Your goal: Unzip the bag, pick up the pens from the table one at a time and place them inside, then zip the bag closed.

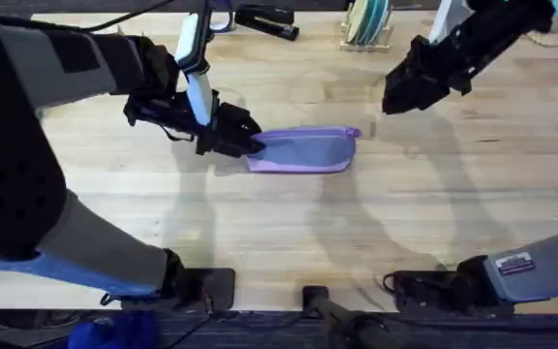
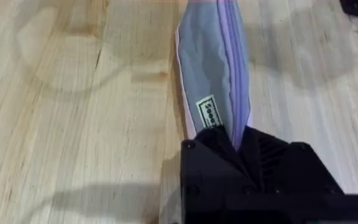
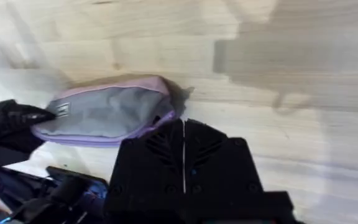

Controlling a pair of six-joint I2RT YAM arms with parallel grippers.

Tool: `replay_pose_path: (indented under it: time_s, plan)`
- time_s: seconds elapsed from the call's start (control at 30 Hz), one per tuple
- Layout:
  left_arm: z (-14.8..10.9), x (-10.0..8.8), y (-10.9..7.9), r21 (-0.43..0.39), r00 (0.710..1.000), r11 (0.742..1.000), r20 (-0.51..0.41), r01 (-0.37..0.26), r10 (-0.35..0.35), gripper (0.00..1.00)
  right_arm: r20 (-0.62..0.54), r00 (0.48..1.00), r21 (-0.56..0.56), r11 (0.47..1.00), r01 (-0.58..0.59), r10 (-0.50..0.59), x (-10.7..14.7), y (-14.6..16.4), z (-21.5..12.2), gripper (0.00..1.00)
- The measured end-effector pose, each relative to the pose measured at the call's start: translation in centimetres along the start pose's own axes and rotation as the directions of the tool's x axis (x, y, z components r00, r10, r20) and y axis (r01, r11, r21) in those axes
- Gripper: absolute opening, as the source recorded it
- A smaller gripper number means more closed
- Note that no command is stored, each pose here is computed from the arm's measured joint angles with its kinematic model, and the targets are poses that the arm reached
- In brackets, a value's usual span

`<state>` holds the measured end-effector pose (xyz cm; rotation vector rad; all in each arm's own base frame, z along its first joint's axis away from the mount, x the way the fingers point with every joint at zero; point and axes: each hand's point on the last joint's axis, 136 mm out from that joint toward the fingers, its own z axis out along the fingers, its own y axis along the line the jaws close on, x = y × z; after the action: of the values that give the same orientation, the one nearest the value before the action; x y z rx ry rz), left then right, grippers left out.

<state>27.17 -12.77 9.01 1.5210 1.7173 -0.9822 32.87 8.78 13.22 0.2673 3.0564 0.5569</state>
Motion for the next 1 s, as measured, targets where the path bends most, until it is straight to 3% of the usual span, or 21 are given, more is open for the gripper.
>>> replay_pose_path:
  time_s: [0.27,0.47,0.6,0.83,0.9,1.0]
  plan:
    - [0.0,0.0,0.0,0.000,1.000,1.000,0.000,0.000,0.000,0.043,-0.108,0.993,0.077,0.996,-0.038,0.046,3.7,-3.1,3.4,0.033]
    - [0.0,0.0,0.0,0.000,1.000,1.000,0.000,0.000,0.000,0.043,-0.097,0.994,0.074,0.997,-0.035,0.042,3.6,-3.1,3.3,0.033]
    - [0.0,0.0,0.0,0.000,1.000,1.000,0.000,0.000,0.000,0.043,-0.036,0.999,0.055,0.998,-0.015,0.017,3.2,-2.3,1.6,0.033]
    - [0.0,0.0,0.0,0.000,1.000,1.000,0.000,0.000,0.000,0.043,0.171,0.982,0.001,0.997,0.074,-0.073,2.2,0.5,-4.4,0.042]
    - [0.0,0.0,0.0,0.000,1.000,1.000,0.000,0.000,0.000,0.043,0.205,0.973,-0.006,0.994,0.110,-0.106,2.8,1.3,-5.5,0.194]
    - [0.0,0.0,0.0,0.000,1.000,1.000,0.000,0.000,0.000,0.043,0.234,0.959,-0.014,0.986,0.167,-0.159,3.7,2.6,-6.5,0.619]
